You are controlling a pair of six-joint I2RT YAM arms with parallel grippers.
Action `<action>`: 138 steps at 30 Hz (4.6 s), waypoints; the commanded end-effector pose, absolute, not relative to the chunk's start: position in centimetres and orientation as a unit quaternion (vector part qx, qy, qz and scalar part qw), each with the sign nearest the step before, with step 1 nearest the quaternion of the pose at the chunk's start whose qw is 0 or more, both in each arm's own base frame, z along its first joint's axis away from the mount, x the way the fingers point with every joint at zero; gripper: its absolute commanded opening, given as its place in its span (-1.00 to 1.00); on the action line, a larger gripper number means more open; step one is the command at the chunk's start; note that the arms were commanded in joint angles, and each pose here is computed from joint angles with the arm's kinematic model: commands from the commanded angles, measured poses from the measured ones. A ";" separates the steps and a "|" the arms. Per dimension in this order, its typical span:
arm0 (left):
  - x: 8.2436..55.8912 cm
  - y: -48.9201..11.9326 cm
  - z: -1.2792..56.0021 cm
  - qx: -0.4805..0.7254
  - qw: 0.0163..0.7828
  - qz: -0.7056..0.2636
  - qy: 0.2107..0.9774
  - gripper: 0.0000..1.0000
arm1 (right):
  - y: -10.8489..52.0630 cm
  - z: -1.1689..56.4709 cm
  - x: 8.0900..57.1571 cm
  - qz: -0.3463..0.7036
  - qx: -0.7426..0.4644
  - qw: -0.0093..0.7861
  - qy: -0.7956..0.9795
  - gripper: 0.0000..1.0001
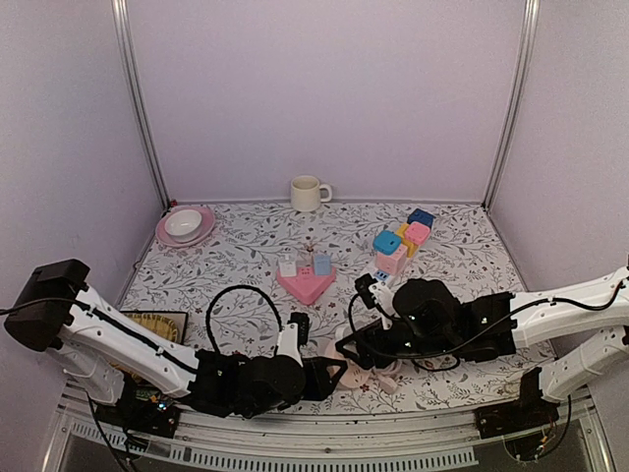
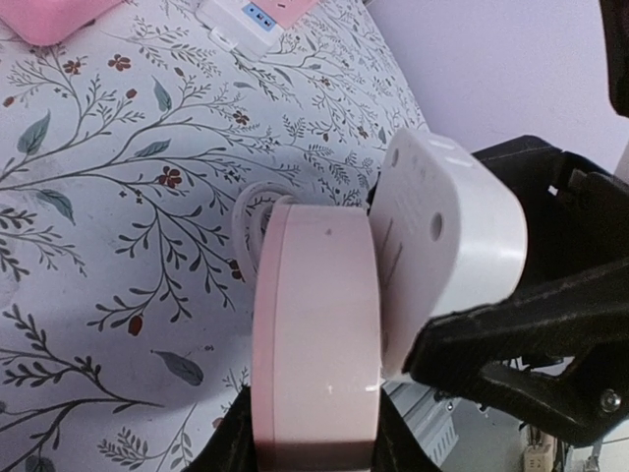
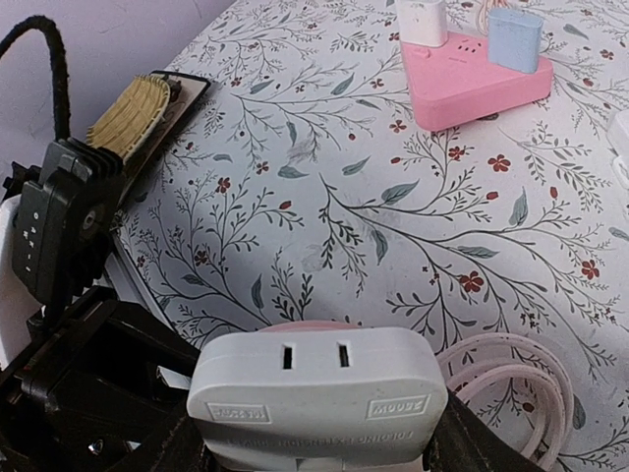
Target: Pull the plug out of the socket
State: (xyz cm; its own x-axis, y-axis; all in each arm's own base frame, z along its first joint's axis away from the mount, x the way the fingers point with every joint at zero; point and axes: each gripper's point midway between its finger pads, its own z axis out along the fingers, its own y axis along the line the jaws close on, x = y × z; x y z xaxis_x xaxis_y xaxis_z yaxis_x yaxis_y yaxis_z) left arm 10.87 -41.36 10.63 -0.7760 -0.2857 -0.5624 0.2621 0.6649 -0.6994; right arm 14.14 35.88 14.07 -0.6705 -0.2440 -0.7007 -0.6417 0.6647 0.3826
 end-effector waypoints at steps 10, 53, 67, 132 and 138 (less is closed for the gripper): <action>13.1 -37.1 5.5 -0.019 0.354 -0.300 0.886 -1.00 | 37.6 17.0 12.4 0.329 -0.279 0.343 0.835 -0.52; 13.2 -35.2 5.3 -0.049 0.352 -0.318 0.879 -1.00 | 14.2 5.8 22.6 0.218 0.116 0.304 0.920 0.13; 13.4 -33.8 4.6 -0.075 0.347 -0.308 0.883 -0.67 | 14.7 7.9 22.6 0.233 0.098 0.315 0.915 0.98; 33.7 -32.4 6.2 -0.299 0.297 -0.488 0.764 0.48 | 18.9 17.0 17.7 0.404 -0.002 0.352 0.844 0.98; 34.8 -31.7 3.9 -0.318 0.289 -0.513 0.743 0.18 | 19.1 17.7 17.4 0.423 0.005 0.349 0.836 0.98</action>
State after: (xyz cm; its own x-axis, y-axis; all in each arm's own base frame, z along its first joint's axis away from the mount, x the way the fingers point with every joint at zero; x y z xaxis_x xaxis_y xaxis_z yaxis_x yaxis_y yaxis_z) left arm 33.77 -31.62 3.71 -0.6343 -0.7566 -0.1586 -0.2020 0.3603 -0.9107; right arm 17.61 18.80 15.95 -0.7634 0.2862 -0.5791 -0.2679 0.6755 0.6870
